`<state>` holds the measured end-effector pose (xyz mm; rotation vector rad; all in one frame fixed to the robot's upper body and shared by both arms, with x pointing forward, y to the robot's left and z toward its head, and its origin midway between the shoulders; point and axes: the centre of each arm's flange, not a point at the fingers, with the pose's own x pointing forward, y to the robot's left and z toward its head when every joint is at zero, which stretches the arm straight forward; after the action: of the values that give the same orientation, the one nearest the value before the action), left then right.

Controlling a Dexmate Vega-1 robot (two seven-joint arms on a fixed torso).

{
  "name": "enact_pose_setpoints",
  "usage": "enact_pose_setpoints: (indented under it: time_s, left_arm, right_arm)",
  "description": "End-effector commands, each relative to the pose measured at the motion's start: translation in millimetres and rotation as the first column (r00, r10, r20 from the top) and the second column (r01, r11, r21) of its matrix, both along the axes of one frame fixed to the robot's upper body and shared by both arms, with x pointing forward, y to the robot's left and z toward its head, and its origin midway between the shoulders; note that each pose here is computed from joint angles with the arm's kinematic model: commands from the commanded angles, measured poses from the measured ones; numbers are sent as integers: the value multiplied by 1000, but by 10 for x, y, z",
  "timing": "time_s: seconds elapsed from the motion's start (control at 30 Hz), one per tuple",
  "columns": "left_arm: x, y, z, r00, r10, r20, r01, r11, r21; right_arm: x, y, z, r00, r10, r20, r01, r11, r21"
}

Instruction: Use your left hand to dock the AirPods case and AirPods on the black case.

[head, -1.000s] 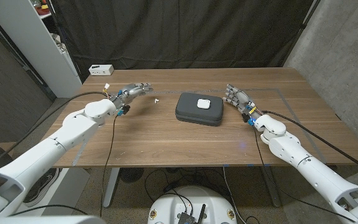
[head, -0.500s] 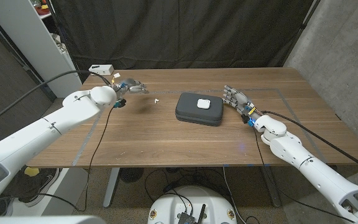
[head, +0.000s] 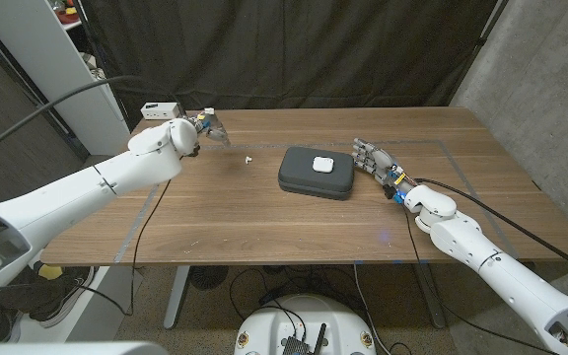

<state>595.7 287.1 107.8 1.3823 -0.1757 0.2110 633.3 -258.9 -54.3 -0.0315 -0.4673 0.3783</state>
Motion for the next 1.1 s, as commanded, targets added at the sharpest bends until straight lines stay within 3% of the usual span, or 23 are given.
enact_pose_setpoints:
  time_s: [0.03,0.3,0.5,0.8,1.1]
  left_arm:
    - [97,-290,357,997,65,-45,-57,986,155]
    - [262,-413,465,985,93,-144,-57,970,235]
    - [413,-443,472,981,86,-174,-38,964,264]
    - [609,-469,337,982,71,-177,-17,957,290]
    - [704,-489,133,983,29,-181,27,955,296]
  right_arm:
    - [-17,-9,-8,1000,16,-12,-16,1000,4]
    - [-6,22,24,999,34,-18,-34,999,-1]
    - [2,41,23,999,42,-28,-42,999,-3]
    - [-2,53,-1,998,47,-44,-47,999,-4]
    - [-28,49,-46,998,48,-46,-48,999,6]
